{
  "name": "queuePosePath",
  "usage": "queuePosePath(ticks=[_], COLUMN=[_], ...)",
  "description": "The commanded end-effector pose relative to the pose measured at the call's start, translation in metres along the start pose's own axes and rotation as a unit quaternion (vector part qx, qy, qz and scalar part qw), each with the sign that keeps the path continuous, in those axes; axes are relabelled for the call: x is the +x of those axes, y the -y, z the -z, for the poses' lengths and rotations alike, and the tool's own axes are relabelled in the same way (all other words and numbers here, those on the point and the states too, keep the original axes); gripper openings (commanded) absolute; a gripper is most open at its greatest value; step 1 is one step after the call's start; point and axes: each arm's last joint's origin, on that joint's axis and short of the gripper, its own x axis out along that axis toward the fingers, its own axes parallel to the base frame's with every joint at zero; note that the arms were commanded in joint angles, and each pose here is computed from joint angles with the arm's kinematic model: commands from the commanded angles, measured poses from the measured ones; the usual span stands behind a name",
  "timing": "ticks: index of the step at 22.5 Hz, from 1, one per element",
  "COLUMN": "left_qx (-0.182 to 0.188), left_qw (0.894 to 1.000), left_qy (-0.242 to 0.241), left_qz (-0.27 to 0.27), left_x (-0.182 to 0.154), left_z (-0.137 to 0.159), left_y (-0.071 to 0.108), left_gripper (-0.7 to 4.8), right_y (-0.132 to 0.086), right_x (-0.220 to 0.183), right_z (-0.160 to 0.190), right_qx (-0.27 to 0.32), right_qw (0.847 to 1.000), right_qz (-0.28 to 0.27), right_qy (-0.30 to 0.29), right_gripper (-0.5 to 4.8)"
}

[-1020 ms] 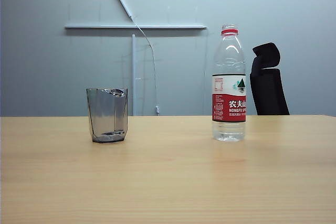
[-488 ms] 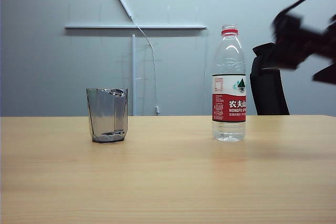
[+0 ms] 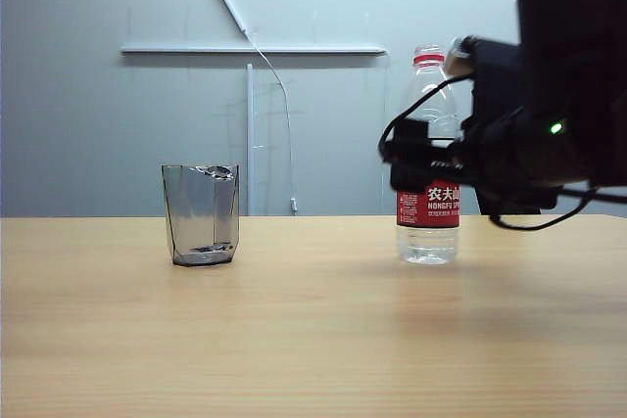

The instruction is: Pick up the mineral water bottle on the table and pour water into the mug until it's half full.

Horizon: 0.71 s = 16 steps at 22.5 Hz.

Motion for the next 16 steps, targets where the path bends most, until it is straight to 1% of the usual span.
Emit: queuePosePath(ticks=[1,5,8,14,16], left_qx=[-0.002,-0.002,-0.002,-0.002,-0.002], left_qw=[1.0,1.0,1.0,1.0,1.0], left_qy=[0.008,0.008,0.008,0.008,0.008], left_qz=[0.001,0.0,0.0,0.0,0.0], left_x=[0.0,0.0,0.0,0.0,0.0], left_z=[-0.002,-0.002,-0.002,-0.002,-0.002], left_y=[0.0,0.0,0.0,0.0,0.0], left_gripper=[-0.02,-0.02,-0.02,-0.02,-0.02], right_y=[0.002,0.006,0.005,0.003,0.001], right_x=[0.017,0.033,0.042,0.05,0.055], right_z=[-0.001,0.0,0.001,0.0,0.001], right_qx=[0.0,0.004,0.007,0.01,0.01], right_qw=[0.999,0.999,0.999,0.999,0.999], right_qz=[0.036,0.048,0.029,0.028,0.018], right_qy=[0.017,0.022,0.021,0.032,0.033], right_gripper=[4.79,4.79,4.79,4.79,4.79])
